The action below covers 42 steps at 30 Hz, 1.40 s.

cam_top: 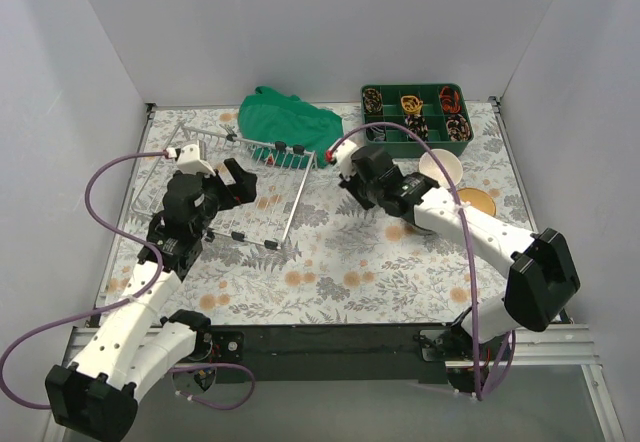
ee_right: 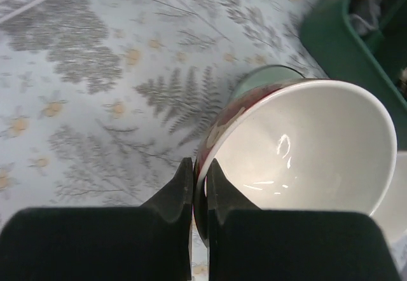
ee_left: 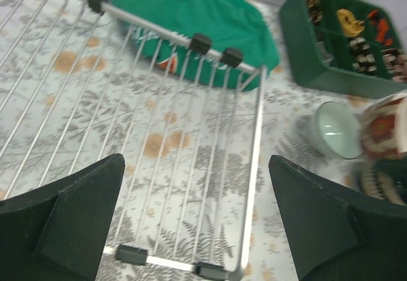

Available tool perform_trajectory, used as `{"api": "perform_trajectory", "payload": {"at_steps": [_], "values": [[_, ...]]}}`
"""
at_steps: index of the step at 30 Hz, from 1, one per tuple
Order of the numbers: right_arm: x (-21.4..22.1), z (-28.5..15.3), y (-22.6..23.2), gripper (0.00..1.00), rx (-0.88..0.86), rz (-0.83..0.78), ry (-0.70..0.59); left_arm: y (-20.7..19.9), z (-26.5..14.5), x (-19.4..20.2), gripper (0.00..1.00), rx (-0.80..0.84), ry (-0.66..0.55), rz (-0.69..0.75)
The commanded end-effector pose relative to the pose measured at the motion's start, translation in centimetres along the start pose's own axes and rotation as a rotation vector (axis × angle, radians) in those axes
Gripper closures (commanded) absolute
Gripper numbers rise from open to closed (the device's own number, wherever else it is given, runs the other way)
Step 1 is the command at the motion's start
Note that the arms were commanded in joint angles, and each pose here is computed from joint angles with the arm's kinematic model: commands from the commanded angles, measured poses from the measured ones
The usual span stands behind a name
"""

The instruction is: Unload the bowls from the dish rack

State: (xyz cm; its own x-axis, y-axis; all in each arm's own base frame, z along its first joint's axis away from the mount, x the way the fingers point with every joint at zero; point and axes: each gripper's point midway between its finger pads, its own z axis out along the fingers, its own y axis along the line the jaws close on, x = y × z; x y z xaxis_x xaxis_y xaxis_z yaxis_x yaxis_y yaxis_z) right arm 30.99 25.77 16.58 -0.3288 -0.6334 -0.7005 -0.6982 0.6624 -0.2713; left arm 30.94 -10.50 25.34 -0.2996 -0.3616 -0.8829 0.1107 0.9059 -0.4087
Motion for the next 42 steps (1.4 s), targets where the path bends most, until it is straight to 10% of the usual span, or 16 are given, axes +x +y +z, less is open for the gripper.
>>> {"api": "perform_trajectory", "payload": {"at_steps": [1,14,28,42], "values": [[-1.6,-2.2,-8.8,0.99,0.261,0.096,-0.042,3.4,-0.5,0.8,0.02,-0.149,-0.023,0.099],[3.7,-1.2,-20.5,0.99,0.443,0.404,0.030,3.6,-1.4,0.5,0.02,-0.164,-0.058,0.116],[8.0,2.9,-20.4,0.99,0.390,0.489,0.115,3.5,-1.5,0.8,0.02,-0.160,-0.053,0.130],[6.6,0.9,-20.1,0.50,0.400,0.580,0.036,3.5,-1.5,0.8,0.02,-0.158,-0.058,0.130]]}}
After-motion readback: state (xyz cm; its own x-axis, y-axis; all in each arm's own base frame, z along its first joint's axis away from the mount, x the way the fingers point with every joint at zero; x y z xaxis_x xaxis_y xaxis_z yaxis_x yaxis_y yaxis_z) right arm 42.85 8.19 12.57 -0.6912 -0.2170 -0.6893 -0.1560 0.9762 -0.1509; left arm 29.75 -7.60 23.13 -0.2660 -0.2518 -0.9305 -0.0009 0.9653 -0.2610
